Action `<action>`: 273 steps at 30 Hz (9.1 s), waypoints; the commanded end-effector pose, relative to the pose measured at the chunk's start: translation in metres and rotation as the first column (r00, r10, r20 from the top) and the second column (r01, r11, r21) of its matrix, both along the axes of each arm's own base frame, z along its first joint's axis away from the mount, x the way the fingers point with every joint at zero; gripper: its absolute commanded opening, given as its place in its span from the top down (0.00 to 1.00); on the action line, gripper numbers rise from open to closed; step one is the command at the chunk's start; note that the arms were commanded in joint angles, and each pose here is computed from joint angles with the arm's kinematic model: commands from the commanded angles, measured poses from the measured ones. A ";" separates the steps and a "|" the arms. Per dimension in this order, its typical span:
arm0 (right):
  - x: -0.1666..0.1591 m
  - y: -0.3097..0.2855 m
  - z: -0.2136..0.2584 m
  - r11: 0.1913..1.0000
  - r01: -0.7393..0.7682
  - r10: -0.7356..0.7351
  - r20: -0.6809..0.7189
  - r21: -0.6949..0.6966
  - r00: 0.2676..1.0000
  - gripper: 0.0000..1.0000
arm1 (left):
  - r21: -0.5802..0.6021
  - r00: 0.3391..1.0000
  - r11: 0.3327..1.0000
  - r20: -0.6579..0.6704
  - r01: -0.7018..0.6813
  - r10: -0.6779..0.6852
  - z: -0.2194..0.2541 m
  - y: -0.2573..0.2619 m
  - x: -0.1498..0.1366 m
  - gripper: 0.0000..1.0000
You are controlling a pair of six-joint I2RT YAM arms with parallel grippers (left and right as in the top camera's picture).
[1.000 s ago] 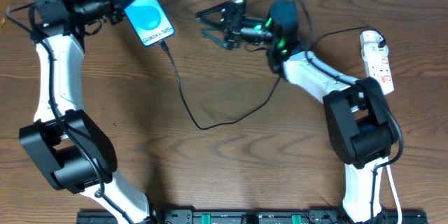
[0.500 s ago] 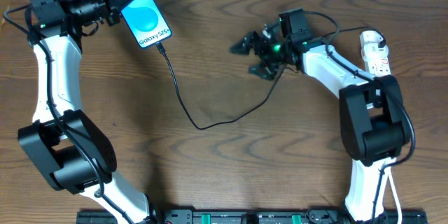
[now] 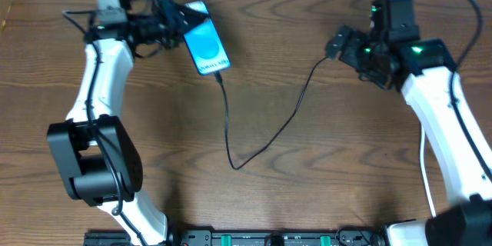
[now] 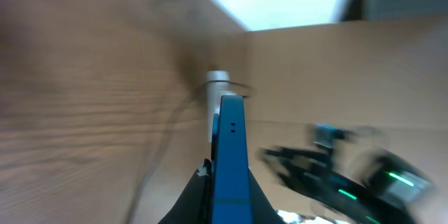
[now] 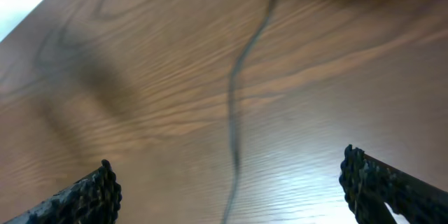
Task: Plug charger to phone and switch on socket
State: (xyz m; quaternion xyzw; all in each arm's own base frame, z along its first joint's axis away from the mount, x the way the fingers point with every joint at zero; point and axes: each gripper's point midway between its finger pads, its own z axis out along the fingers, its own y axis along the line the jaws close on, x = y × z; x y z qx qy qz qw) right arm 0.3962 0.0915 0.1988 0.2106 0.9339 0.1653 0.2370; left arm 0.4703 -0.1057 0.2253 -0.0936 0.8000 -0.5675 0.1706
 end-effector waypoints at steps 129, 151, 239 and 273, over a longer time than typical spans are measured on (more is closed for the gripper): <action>-0.074 -0.013 0.044 0.984 -0.103 0.111 0.046 -0.147 0.993 0.01 | 0.724 0.863 0.621 -0.484 0.301 0.147 -0.304 -0.098 -0.097 0.19; -0.081 -0.014 0.039 0.983 -0.108 0.111 0.012 -0.151 0.994 0.01 | 0.875 0.914 0.421 -0.348 0.238 0.207 -0.283 -0.041 -0.067 0.15; 0.070 -0.231 -0.057 0.977 -0.204 0.195 -0.145 -0.055 0.970 0.01 | 0.903 0.945 0.298 0.255 -0.308 0.206 0.069 0.080 -0.148 0.14; 0.068 -0.184 -0.161 0.910 -0.396 0.415 -0.259 0.125 0.872 0.01 | 0.903 0.945 0.298 0.255 -0.308 0.206 0.069 0.080 -0.148 0.14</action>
